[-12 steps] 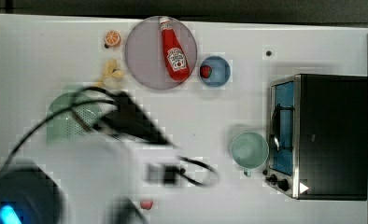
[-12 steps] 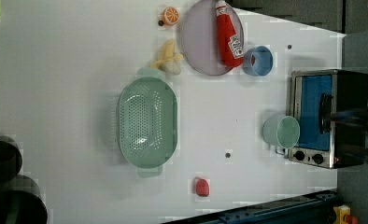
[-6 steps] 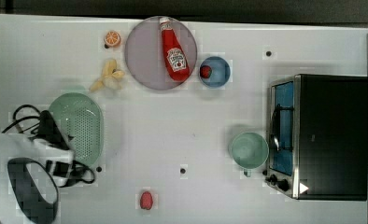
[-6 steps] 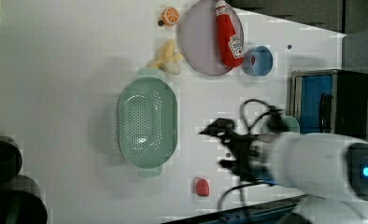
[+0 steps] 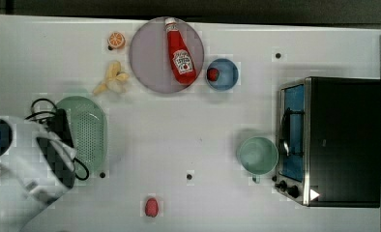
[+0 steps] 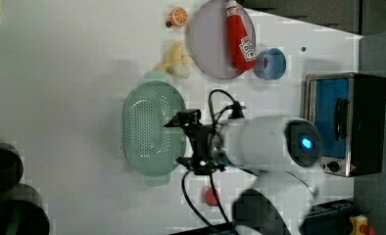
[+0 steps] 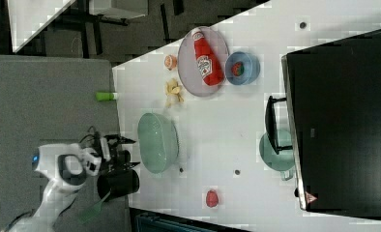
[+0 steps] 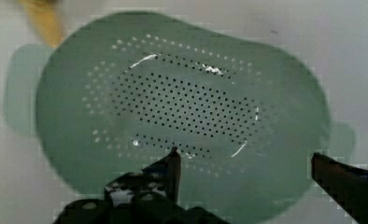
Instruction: Drag strainer left to right.
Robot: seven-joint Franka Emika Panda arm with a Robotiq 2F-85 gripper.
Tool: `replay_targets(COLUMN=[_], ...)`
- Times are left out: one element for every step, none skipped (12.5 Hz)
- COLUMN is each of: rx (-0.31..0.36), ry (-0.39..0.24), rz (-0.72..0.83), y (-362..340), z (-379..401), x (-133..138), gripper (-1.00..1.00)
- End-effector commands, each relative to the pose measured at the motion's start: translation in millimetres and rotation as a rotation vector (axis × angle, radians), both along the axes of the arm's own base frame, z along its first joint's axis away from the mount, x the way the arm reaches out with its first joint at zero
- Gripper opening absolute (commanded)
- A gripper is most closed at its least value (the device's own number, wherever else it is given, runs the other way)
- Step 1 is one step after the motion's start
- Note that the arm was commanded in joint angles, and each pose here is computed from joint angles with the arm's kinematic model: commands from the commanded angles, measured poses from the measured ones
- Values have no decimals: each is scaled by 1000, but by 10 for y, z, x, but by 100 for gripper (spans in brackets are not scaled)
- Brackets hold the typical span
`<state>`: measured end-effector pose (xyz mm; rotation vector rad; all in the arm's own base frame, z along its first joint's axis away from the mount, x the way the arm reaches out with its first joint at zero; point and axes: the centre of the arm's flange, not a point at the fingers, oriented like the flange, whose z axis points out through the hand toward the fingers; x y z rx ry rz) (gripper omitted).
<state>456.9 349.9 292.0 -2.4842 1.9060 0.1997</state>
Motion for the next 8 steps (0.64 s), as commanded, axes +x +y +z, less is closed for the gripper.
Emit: replay_targets(rx=[23,39,56,66,74,82,81,65], ry=[4,6,13,22,24,16,6,-3], rz=[-173,-180,-192,-202,-212,-216,-213,-202], y=[-95,-111,-123,-136,-156,-168,-197,-248], z=[-363,-541,-700,-841,-959,-1049,-1133,-1213], x=[137,167,184,186,198,211,225,231], gripper=[100,100,100,100,100,100,100,100])
